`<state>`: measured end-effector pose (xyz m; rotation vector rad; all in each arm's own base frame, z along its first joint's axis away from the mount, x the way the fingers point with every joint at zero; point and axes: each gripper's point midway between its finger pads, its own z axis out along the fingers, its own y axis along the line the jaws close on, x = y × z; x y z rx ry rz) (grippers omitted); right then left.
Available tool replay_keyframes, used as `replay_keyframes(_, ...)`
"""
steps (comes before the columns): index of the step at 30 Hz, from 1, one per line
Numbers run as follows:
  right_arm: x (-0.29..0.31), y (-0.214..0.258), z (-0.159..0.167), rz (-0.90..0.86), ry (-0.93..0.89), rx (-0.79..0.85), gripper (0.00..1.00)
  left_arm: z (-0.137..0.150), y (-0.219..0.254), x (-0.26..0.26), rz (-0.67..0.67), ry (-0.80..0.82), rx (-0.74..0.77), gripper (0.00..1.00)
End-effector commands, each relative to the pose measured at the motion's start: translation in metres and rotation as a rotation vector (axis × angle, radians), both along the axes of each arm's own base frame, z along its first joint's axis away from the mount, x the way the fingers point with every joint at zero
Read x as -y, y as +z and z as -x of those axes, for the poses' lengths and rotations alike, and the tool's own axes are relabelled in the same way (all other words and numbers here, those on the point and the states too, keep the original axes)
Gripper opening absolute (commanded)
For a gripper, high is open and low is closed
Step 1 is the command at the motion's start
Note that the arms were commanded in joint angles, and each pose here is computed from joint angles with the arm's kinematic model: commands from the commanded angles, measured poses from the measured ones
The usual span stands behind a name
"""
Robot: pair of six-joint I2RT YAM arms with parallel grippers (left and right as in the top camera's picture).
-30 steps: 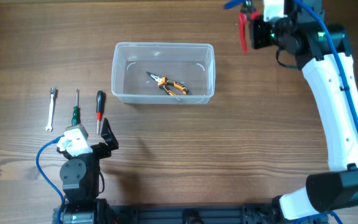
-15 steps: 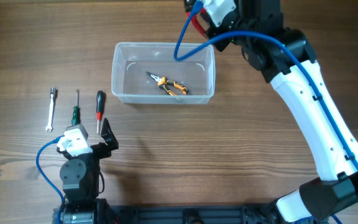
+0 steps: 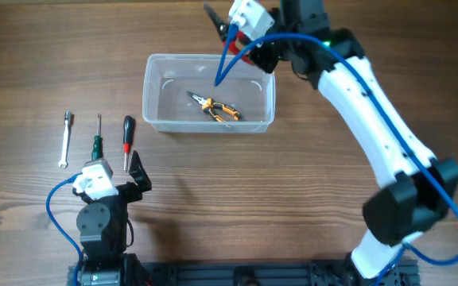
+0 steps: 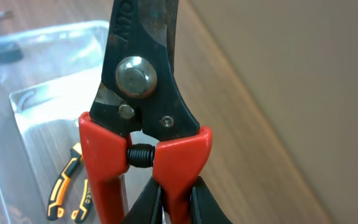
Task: Pack container
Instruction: 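Lift the shears with the right gripper and swing toward the container, then lower the shears into the container beside the pliers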
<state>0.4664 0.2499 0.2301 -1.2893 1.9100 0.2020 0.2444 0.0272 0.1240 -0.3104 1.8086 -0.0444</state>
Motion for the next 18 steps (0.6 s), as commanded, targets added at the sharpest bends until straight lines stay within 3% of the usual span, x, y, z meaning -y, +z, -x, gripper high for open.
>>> replay_keyframes(1, -0.024, -0.015, 0.004, -0.003, 0.094, -0.015, 0.04, 0.000, 0.001, -0.001, 0.005, 0.007, 0.004, 1.00)
replay_keyframes(11, -0.069, -0.065, 0.030, 0.045, 0.191, -0.115, 0.04, 0.000, 0.001, -0.001, 0.005, 0.007, 0.004, 1.00)
replay_keyframes(18, -0.063, -0.114, 0.042, 0.113, 0.189, -0.245, 0.04, 0.000, 0.001, -0.001, 0.005, 0.007, 0.004, 1.00)
